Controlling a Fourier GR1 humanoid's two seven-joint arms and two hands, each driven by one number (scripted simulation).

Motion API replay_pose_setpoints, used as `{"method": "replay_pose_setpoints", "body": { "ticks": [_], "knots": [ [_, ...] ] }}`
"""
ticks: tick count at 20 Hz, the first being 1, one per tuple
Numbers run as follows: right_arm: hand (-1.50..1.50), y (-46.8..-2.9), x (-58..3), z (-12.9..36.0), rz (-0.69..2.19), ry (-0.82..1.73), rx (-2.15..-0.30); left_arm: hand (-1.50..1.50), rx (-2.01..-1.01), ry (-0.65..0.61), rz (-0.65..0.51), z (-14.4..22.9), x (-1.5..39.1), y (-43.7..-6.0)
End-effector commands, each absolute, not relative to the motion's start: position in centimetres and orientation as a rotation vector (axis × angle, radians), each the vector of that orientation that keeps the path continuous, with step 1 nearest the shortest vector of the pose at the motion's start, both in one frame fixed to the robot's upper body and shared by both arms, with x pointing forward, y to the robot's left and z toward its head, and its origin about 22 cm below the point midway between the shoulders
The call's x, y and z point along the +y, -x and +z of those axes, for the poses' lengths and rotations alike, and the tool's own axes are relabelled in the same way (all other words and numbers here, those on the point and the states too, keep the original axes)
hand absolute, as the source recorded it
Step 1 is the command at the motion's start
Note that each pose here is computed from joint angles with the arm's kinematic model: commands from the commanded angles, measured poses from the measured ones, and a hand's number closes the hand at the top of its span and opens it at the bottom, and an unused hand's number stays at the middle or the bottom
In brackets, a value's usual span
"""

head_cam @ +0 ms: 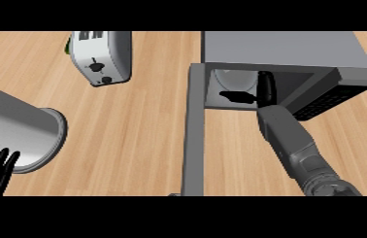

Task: Pick up the milk, place it into the microwave and close the microwave

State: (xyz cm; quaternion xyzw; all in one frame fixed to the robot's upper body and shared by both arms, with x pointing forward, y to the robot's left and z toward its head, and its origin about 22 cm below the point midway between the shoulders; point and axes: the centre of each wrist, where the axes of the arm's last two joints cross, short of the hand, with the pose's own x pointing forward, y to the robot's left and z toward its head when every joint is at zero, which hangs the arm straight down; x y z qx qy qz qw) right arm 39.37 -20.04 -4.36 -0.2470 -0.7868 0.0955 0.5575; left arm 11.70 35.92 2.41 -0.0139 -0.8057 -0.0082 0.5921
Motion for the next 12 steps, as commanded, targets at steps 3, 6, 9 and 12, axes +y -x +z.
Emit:
{"method": "replay_pose_setpoints", "body": {
  "ticks": [3,6,9,12],
  "knots": [
    [-1.50,-37.9,-19.5,-6.2,0.153,0.420,-1.889,-1.50,-1.845,0.071,-0.068,2.0,35.1,-11.3],
    [-1.50,-36.0,-19.2,-8.4,0.100,0.299,-1.881,-1.50,-1.832,0.211,-0.090,0.8,34.9,-12.2],
    [-1.50,-34.6,-17.2,-9.6,0.115,0.174,-1.870,-1.50,-1.833,0.255,-0.106,2.4,33.9,-10.7],
    [-1.50,-32.2,-18.3,-11.7,0.086,0.075,-1.888,-1.50,-1.832,0.303,-0.130,2.1,32.1,-11.7]
  ]
}}
